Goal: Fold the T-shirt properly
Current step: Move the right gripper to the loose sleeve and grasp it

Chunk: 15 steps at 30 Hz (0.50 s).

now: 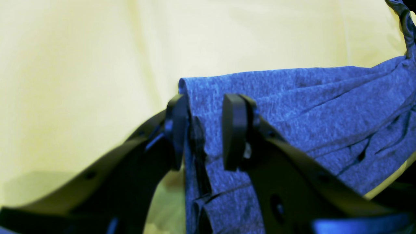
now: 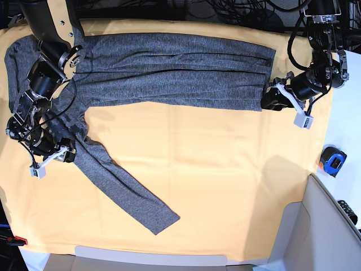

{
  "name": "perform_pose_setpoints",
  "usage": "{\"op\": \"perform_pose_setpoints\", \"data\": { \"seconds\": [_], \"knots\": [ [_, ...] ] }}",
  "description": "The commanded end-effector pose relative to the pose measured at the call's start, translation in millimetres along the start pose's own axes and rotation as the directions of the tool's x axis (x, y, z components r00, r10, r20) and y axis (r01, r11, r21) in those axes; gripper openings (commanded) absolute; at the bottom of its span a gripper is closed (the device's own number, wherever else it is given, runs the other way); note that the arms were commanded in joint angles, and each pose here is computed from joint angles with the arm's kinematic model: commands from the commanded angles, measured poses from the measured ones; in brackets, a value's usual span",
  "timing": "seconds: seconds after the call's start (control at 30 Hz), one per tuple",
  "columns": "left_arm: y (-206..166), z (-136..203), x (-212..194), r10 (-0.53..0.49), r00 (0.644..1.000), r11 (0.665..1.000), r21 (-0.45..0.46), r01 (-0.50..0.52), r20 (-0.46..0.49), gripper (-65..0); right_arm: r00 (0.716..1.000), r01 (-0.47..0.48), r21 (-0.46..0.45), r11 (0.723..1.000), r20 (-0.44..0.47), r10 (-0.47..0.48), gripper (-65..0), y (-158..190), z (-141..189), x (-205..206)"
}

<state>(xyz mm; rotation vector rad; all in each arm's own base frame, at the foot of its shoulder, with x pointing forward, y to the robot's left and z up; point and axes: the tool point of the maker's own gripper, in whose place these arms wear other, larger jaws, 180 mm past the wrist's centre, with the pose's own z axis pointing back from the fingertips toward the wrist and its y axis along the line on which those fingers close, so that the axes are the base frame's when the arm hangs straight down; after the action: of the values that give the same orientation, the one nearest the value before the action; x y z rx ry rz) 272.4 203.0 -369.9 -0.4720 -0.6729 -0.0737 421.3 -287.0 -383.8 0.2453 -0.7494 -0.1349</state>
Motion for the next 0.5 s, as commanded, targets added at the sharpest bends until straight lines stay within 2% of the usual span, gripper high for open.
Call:
{"op": "perform_pose_setpoints", "data": {
  "seconds": [0.0, 0.17, 0.47],
  "knots": [
    [-2, 5, 22, -0.031, 0.998, 0.999, -0.007, 0.032, 0.056, -46.7, 0.999, -0.015, 0.002, 1.0, -0.029, 0.015, -32.1, 4, 0, -2],
    [-2, 4, 23, -0.032, 0.998, 0.999, -0.009, 0.033, 0.058, -46.7, 0.994, -0.071, 0.025, 0.997, -0.079, 0.073, -32.1, 20, -9, -16],
    [-2, 4, 23, -0.032, 0.998, 0.999, -0.009, 0.033, 0.058, -46.7, 0.994, -0.068, 0.056, 0.996, -0.087, 0.072, -32.6, 36, -17, -23]
  ]
}}
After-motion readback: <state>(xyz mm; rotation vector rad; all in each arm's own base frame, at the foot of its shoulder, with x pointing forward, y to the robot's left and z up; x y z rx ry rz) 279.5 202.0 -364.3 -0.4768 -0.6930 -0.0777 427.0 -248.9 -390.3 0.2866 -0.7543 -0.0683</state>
